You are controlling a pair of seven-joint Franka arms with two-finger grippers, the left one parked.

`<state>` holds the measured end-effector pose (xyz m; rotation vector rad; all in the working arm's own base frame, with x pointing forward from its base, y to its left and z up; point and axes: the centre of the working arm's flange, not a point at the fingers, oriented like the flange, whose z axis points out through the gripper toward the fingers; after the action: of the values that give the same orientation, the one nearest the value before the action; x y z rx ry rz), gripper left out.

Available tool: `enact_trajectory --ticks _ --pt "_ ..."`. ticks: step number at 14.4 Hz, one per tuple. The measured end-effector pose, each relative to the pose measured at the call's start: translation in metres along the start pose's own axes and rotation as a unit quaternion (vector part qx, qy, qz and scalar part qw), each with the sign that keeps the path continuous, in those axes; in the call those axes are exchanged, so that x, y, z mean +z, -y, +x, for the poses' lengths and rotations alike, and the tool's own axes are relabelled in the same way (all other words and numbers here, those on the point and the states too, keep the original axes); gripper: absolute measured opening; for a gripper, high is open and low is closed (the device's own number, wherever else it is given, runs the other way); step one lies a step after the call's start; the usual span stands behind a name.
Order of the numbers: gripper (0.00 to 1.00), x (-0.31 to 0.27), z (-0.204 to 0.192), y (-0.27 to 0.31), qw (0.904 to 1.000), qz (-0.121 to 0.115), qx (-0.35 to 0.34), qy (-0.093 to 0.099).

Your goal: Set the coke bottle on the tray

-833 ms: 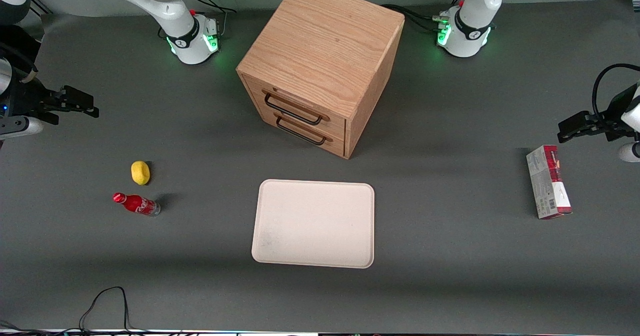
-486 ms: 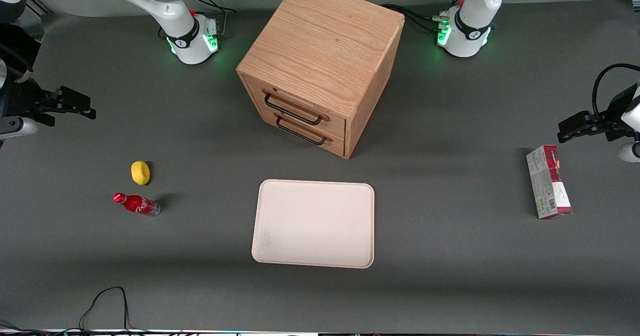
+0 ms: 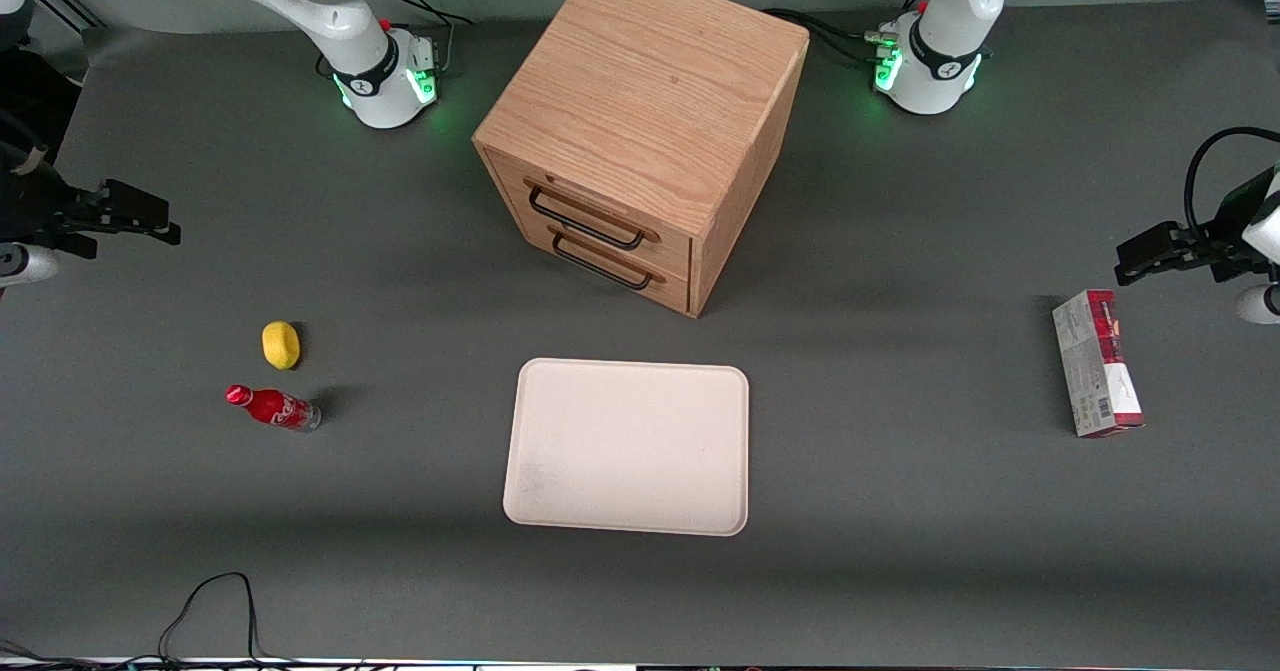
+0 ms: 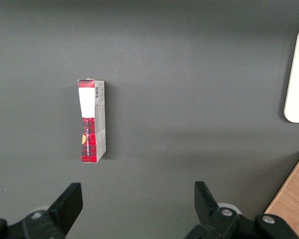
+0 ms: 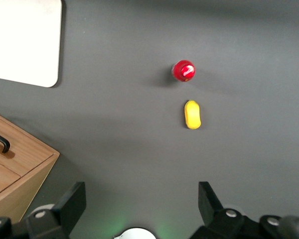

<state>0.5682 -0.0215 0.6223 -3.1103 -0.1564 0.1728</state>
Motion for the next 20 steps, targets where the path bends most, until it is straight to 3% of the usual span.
enact_trajectory --ticks 3,9,17,20 --pt "1.0 -0.005 0.024 -0.027 0.9998 -0.002 0.02 0.009" --pt "1.0 0.013 0.058 -0.069 0.9996 -0.001 -0.011 0.027" --pt "1.0 0.01 0.06 -0.066 0.9995 -0.002 -0.02 0.026" --pt "1.0 0.035 0.078 -0.067 0.9997 -0.006 -0.023 0.007"
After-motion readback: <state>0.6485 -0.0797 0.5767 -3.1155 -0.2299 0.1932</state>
